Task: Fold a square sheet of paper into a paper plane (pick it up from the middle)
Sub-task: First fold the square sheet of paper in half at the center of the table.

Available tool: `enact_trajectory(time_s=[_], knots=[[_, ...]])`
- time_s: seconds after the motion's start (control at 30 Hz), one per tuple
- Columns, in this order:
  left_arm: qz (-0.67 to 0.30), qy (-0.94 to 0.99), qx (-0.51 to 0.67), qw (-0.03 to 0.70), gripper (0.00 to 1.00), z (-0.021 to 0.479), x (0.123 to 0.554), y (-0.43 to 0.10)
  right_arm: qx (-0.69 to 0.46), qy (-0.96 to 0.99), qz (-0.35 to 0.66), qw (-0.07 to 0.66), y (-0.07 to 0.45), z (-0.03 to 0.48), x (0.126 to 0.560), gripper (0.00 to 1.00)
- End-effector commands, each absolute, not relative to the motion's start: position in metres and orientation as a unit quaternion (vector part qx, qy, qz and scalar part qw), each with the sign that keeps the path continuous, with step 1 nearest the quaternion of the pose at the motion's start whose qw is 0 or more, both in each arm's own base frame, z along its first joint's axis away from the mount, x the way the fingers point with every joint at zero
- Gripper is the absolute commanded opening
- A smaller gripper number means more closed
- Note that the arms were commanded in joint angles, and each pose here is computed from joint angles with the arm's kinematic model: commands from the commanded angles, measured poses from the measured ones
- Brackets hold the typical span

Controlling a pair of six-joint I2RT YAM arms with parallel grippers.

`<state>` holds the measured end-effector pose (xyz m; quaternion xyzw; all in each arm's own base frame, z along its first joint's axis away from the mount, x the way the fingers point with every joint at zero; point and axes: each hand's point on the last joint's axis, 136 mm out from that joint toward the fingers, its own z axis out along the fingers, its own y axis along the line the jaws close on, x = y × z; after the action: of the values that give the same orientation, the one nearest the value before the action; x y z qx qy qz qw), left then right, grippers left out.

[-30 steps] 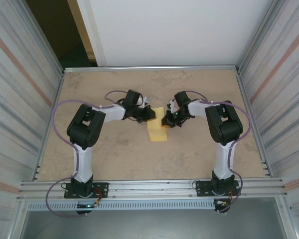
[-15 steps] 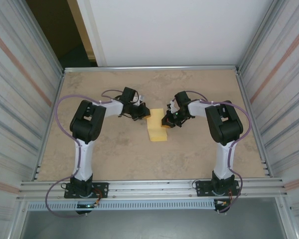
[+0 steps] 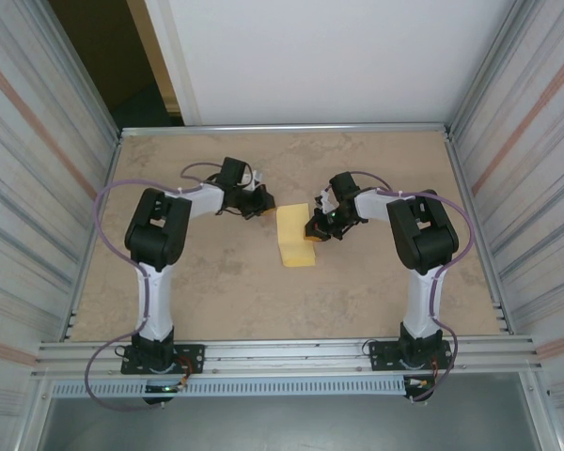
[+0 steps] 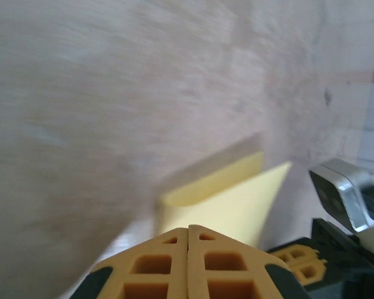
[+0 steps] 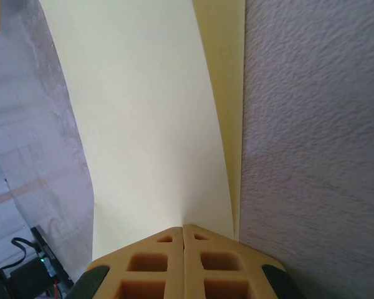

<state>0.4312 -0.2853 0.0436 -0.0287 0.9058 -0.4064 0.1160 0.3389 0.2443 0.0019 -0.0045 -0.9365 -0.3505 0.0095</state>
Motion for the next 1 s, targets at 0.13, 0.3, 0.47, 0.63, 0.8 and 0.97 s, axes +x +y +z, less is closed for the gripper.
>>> enact_trajectory(time_s=[0.13, 0.3, 0.47, 0.63, 0.8, 0.97], knots=[[-0.403, 0.908, 0.015, 0.108, 0.08, 0.040, 0.428, -0.321, -0.053, -0.985, -0.123, 0.107, 0.161, -0.100, 0.276, 0.00], [-0.360, 0.928, 0.011, 0.096, 0.08, 0.017, 0.437, -0.304, -0.052, -0.985, -0.122, 0.107, 0.160, -0.101, 0.276, 0.00], [-0.349, 0.933, -0.005, 0.089, 0.08, 0.000, 0.443, -0.287, -0.049, -0.987, -0.113, 0.102, 0.157, -0.100, 0.277, 0.00], [-0.340, 0.934, -0.029, 0.107, 0.08, 0.002, 0.463, -0.262, -0.049, -0.987, -0.111, 0.102, 0.157, -0.101, 0.276, 0.00], [-0.338, 0.931, -0.028, 0.135, 0.08, 0.030, 0.482, -0.248, -0.050, -0.987, -0.113, 0.102, 0.158, -0.101, 0.277, 0.00], [-0.367, 0.919, -0.018, 0.147, 0.08, 0.069, 0.465, -0.259, -0.050, -0.987, -0.115, 0.100, 0.159, -0.100, 0.278, 0.00]])
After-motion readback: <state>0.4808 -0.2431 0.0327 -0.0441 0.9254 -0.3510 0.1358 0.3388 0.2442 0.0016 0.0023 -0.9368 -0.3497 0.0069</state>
